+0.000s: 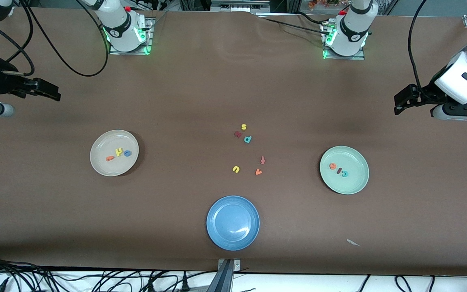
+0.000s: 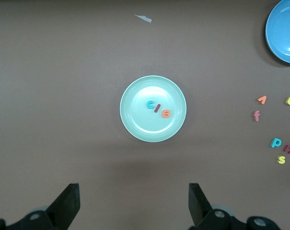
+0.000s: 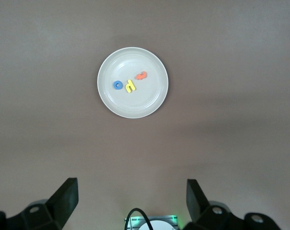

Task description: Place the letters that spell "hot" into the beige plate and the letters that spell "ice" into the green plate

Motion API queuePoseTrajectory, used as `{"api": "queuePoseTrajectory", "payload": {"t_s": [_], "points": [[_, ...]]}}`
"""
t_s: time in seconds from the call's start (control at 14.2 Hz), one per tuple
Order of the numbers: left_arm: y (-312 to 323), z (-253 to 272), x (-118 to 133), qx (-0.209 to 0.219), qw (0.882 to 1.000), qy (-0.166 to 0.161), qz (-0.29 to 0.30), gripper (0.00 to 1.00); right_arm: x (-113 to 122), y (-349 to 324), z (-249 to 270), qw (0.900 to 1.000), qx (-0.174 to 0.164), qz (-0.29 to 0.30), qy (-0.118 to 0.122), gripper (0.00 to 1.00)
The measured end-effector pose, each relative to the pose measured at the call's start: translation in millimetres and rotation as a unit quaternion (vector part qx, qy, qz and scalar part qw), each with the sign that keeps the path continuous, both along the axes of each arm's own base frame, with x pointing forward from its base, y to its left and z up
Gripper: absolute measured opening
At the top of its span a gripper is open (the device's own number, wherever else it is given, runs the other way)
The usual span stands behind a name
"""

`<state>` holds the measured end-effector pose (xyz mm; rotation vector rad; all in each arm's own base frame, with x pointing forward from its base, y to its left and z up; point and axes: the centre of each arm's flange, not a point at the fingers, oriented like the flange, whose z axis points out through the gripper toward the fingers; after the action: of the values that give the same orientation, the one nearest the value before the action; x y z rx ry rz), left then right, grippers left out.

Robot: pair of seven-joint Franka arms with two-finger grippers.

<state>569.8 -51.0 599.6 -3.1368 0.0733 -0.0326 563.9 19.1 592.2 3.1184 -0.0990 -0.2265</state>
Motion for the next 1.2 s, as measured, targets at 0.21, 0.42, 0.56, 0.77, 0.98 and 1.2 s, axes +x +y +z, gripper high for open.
{"api": "queuePoseTrajectory", "payload": {"t_s": [0.21, 0.42, 0.56, 0.77, 0.98, 1.2], "points": [[-0.2, 0.0, 0.0, 0.006, 1.0, -0.001, -0.002, 1.0, 3.5, -0.3, 5.0, 1.0, 0.002, 0.011, -0.017, 1.0], [-0.1, 0.4, 0.0, 0.006, 1.0, -0.001, -0.002, 1.0, 10.9, 0.0, 10.3, 0.999, 0.003, 0.012, -0.049, 1.0], [-0.3, 0.9, 0.1, 0.006, 1.0, -0.002, -0.002, 1.0, 13.7, 0.1, 12.2, 0.998, 0.003, 0.013, -0.061, 1.0], [-0.9, 0.9, 0.0, 0.007, 1.0, -0.002, -0.002, 1.0, 15.5, 0.2, 13.6, 0.997, 0.003, 0.014, -0.07, 1.0], [-0.4, 0.9, 0.1, 0.007, 1.0, -0.002, -0.002, 1.0, 16.4, 0.5, 13.8, 0.997, 0.003, 0.014, -0.073, 1.0], [0.8, 1.0, 0.2, 0.007, 1.0, -0.002, -0.001, 1.0, 18.7, 2.9, 10.2, 0.997, 0.003, 0.016, -0.071, 1.0]]}}
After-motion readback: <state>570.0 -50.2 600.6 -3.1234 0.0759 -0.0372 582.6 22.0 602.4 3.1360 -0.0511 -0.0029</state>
